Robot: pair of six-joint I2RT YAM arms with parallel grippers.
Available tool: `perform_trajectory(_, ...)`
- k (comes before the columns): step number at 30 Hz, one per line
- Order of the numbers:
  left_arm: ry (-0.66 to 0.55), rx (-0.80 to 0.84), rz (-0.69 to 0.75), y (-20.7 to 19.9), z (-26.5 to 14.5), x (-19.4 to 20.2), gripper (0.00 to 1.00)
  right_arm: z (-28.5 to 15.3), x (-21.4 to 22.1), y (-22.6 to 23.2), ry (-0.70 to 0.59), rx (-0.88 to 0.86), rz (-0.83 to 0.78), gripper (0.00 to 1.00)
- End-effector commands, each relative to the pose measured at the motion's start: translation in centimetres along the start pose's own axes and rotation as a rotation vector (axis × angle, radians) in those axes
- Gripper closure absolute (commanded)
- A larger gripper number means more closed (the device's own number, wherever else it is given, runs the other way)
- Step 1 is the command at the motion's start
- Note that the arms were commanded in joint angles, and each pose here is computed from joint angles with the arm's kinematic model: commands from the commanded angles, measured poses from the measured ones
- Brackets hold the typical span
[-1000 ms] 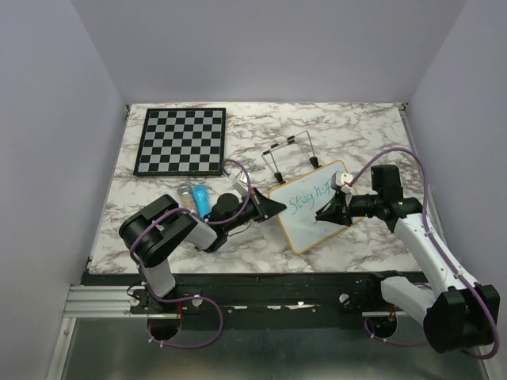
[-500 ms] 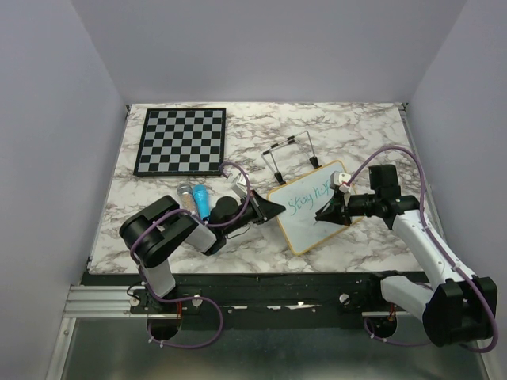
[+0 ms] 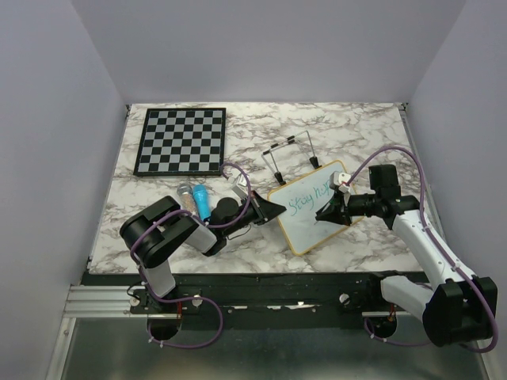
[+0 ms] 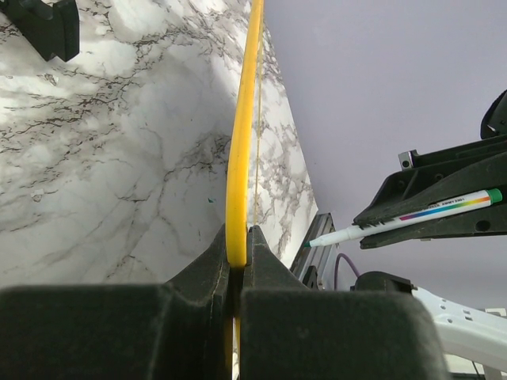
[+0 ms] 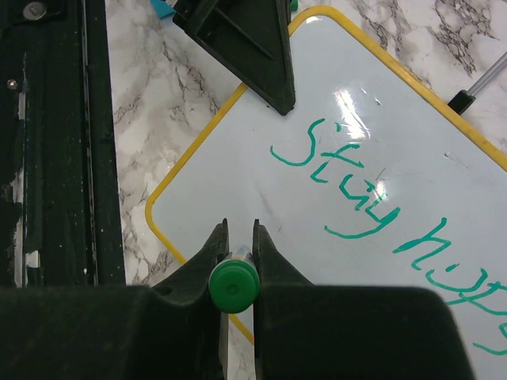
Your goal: Write a sentence on the whiteboard
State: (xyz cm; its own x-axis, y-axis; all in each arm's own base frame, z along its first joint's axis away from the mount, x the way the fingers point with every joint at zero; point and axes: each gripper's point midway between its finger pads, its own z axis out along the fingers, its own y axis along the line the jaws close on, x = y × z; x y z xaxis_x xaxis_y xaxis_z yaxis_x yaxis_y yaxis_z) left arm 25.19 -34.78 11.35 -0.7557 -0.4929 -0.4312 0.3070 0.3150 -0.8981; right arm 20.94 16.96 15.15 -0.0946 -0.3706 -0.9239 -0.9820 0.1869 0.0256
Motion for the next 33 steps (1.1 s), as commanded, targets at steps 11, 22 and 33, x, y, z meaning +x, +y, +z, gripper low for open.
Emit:
perform_trajectory(11, -0.053, 0.041, 0.033, -1.3, 0.1, -0.9, 1.00, -0.2, 0.2, -0.4, 0.010, 0.039, -0.032, 0.99)
perform_trajectory(22, -0.055, 0.054, 0.026, -1.9, 0.1, -1.1, 1.00, -0.7, -1.3, -2.3, 0.003, 0.119, -0.187, 0.99)
perform_trajectory(33, -0.050, 0.060, 0.019, -2.1, 0.3, -1.1, 1.00, 0.5, -3.3, -0.4, -0.081, 0.018, -0.257, 0.99)
